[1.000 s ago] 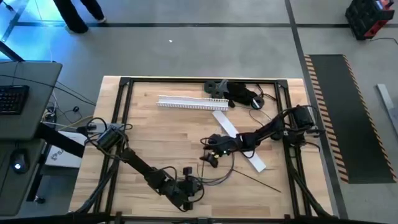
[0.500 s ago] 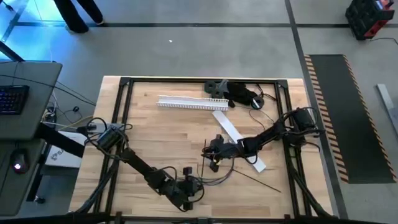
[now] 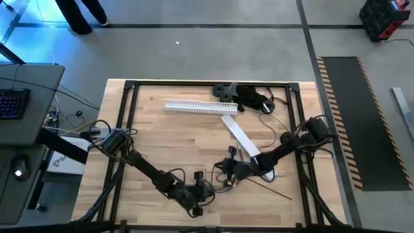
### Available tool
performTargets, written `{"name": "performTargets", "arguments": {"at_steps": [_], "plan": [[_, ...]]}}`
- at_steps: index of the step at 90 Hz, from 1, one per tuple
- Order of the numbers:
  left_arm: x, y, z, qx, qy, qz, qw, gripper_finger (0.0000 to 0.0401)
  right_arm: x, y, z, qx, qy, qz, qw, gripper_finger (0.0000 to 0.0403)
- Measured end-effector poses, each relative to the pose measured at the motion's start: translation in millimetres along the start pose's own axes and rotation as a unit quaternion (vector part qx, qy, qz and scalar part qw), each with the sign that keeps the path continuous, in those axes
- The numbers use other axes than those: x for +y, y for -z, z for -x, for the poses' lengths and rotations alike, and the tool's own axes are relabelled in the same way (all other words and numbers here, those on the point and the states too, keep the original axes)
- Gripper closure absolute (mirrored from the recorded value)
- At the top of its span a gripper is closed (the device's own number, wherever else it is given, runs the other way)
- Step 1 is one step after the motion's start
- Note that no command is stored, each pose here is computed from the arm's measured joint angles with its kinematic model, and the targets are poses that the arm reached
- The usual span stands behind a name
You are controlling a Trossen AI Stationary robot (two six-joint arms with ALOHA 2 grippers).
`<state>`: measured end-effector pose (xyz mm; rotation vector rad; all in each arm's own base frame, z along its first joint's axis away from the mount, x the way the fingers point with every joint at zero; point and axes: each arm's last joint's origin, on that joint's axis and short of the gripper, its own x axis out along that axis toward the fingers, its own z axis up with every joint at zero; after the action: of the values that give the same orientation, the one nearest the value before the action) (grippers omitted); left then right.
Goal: Ziptie cables
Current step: Wrap the wire cables with the black zip tie
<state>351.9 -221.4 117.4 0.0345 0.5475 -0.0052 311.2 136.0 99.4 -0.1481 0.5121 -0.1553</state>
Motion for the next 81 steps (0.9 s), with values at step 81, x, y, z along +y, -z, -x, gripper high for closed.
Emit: {"name": "performTargets", "arguments": {"at_steps": [81], "plan": [[0.0,11.9,15.9,-0.042,-0.078,0.032,0.996,0.0401,-17.6,-45.5,4.8,-0.008,-0.068,-0.094,0.993,0.0403]]}}
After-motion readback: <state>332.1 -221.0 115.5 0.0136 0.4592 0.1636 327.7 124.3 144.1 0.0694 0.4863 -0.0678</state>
